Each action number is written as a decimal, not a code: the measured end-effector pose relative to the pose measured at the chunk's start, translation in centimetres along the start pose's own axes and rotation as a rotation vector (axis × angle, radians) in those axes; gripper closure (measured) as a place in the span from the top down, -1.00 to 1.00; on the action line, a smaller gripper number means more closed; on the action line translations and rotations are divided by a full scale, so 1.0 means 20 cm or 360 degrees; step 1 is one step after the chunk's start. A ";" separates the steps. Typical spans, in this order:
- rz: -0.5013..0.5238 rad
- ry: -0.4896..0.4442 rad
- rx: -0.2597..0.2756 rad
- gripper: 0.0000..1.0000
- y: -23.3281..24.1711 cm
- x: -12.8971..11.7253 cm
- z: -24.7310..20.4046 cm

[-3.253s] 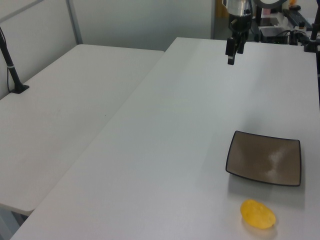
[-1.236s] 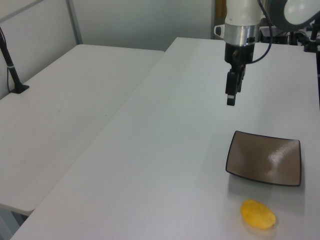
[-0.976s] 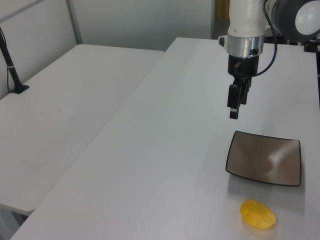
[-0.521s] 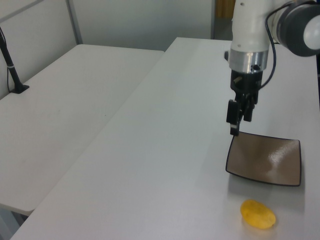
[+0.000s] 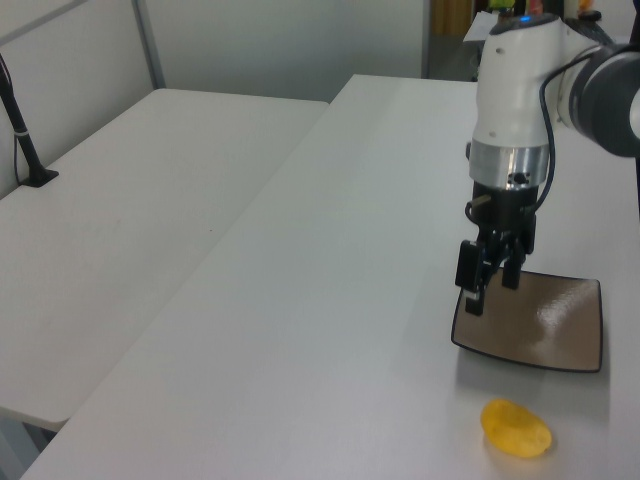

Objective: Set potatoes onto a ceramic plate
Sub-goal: 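Lower the gripper over the yellow potato and close on it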

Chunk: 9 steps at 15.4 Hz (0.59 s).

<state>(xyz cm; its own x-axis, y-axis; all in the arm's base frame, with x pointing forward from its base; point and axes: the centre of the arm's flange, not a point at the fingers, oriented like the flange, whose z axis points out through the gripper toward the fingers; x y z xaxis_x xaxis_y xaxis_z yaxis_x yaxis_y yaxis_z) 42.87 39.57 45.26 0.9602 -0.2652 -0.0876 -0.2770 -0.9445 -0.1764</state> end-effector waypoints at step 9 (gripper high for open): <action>-0.0031 -0.0087 -0.0035 1.00 -0.12 -0.19 0.25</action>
<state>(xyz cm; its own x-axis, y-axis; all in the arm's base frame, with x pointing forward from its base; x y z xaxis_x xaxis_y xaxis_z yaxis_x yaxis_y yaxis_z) 39.78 43.71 41.18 0.9618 -0.2365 -0.1380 -0.2570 -0.9536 -0.1571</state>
